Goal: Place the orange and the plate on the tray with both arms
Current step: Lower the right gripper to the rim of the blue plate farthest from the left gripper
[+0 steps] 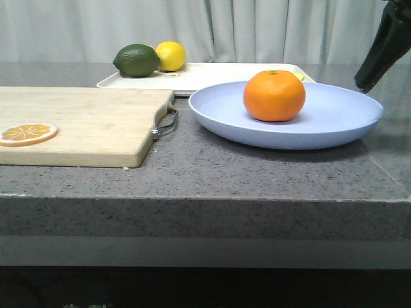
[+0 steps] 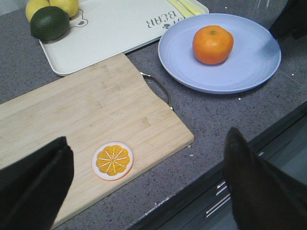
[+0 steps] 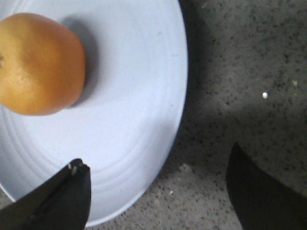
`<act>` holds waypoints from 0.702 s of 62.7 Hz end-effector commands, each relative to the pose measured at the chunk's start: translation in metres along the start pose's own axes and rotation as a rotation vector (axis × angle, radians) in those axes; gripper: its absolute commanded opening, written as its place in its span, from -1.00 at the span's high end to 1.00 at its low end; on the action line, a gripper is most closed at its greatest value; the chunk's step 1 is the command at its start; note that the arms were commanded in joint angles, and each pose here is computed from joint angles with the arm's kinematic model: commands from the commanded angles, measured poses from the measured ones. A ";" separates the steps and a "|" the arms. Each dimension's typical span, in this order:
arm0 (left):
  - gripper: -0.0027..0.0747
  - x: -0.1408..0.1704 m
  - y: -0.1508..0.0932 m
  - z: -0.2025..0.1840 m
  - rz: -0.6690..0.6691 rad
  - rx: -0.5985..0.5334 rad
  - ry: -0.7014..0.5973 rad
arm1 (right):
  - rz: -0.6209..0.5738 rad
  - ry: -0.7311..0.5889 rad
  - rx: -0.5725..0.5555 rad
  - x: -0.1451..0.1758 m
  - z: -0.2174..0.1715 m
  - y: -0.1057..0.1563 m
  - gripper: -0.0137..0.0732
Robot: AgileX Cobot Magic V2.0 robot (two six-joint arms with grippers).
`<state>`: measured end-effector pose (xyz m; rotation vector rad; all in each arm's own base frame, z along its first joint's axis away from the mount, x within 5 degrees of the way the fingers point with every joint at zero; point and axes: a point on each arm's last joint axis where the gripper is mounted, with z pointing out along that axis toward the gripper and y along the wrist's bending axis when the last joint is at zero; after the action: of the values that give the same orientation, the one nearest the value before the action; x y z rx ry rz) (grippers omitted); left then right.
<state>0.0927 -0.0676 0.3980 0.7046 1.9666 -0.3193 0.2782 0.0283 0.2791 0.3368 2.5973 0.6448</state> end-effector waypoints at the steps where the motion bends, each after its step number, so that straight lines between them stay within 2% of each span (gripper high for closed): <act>1: -0.65 -0.013 0.001 -0.006 -0.016 -0.002 -0.097 | 0.020 -0.095 -0.047 -0.013 -0.008 0.007 -0.67; 12: -0.65 -0.013 0.001 -0.006 -0.016 -0.002 -0.102 | 0.055 -0.091 -0.057 -0.017 0.002 0.005 -0.64; 44: -0.65 -0.014 0.001 -0.006 -0.016 -0.001 -0.114 | 0.086 -0.074 -0.065 -0.021 0.016 0.001 0.18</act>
<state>0.0931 -0.0680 0.3990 0.7012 1.9550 -0.3232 0.3007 0.0299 0.2542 0.4519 2.5944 0.7128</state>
